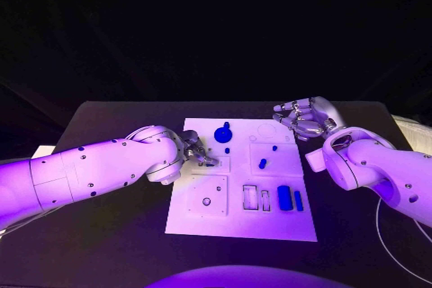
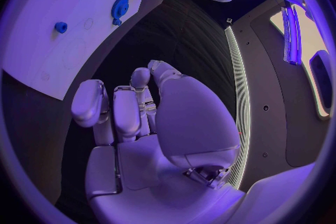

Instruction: Assemble the parts on the task board

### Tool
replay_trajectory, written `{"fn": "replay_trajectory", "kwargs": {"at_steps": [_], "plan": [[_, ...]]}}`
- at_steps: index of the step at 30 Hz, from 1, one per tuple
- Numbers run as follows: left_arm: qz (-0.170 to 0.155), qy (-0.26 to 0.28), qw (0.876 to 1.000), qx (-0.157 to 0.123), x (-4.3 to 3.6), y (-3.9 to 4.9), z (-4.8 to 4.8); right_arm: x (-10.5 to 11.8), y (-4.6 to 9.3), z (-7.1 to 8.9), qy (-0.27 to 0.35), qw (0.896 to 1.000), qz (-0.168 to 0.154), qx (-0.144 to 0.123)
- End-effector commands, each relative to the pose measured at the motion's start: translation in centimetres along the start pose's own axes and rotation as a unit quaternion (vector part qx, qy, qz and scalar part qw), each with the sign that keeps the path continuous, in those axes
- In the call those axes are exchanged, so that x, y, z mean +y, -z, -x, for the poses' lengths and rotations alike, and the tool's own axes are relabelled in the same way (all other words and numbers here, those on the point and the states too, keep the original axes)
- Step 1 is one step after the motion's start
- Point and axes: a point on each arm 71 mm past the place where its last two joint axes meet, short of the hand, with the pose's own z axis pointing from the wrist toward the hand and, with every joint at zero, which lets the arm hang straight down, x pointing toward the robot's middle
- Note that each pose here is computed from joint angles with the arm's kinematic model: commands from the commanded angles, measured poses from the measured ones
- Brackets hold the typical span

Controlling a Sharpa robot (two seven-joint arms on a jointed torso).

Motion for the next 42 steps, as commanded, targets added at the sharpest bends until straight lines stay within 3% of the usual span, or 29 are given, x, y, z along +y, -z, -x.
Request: {"fn": "replay_trajectory", "kwargs": {"at_steps": [1,13,18,33,42], "plan": [[0.01,-0.012,1.0,0.017,0.13,-0.09,-0.24,0.1,0.0,-0.2,0.001,1.0,0.005,0.007],[0.014,-0.02,1.0,0.018,-0.3,-0.52,0.4,0.1,0.0,-0.2,0.001,1.0,0.005,0.007],[0.019,-0.035,0.999,0.034,-0.44,-0.87,0.59,0.2,0.1,-0.3,0.0,1.0,0.006,0.009],[0.026,-0.063,0.995,0.067,-0.6,-1.37,0.44,0.2,0.1,-0.5,0.0,1.0,0.005,0.015],[0.026,-0.062,0.996,0.065,-0.68,-1.43,0.49,0.2,0.1,-0.5,0.001,1.0,0.004,0.015]]}}
